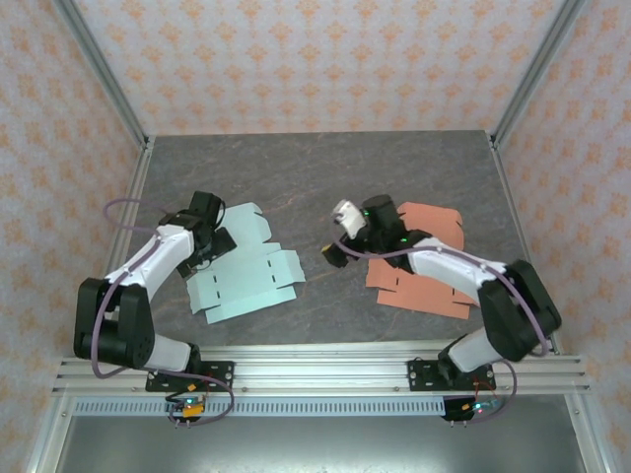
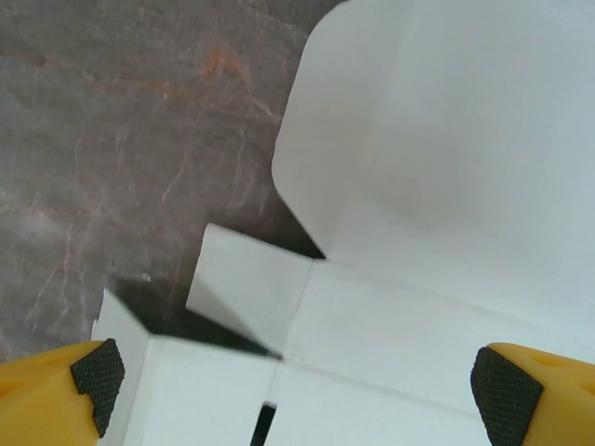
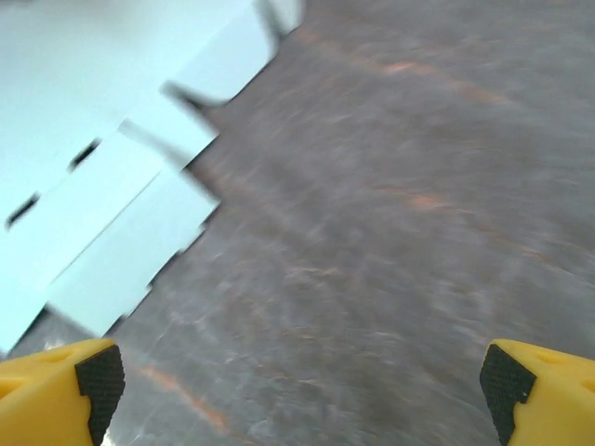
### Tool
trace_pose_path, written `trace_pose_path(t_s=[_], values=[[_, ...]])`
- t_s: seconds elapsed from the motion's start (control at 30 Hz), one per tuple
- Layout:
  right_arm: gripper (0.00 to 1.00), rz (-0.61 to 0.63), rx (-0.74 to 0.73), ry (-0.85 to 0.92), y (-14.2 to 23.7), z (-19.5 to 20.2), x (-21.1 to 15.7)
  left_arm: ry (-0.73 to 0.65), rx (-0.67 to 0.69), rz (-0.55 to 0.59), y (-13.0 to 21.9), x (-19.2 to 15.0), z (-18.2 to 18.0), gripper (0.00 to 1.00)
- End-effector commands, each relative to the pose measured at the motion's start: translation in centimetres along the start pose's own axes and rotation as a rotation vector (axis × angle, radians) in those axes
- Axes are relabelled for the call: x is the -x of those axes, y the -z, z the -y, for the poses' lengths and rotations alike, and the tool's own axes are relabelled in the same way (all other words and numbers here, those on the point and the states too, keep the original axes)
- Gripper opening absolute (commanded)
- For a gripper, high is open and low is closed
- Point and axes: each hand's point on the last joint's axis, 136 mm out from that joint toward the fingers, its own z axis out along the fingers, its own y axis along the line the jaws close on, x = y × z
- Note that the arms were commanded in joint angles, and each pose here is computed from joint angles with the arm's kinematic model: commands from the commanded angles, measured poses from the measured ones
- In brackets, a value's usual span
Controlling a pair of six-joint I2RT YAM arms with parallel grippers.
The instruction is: Fold the paper box
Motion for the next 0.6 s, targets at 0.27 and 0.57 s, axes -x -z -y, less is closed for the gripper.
trace_pose_path(t_s=[0.27, 0.57], values=[[0.99, -0.037, 0.226, 0.421, -4.9, -8.3, -0.9, 0.0, 0.005, -0.222, -4.1, -5.3, 1.1, 1.0], [1.0, 0.039, -0.061, 0.615, -6.4, -7.1, -1.0, -0.03, 0.127, -0.273, -5.3, -6.3, -0.5, 1.0]])
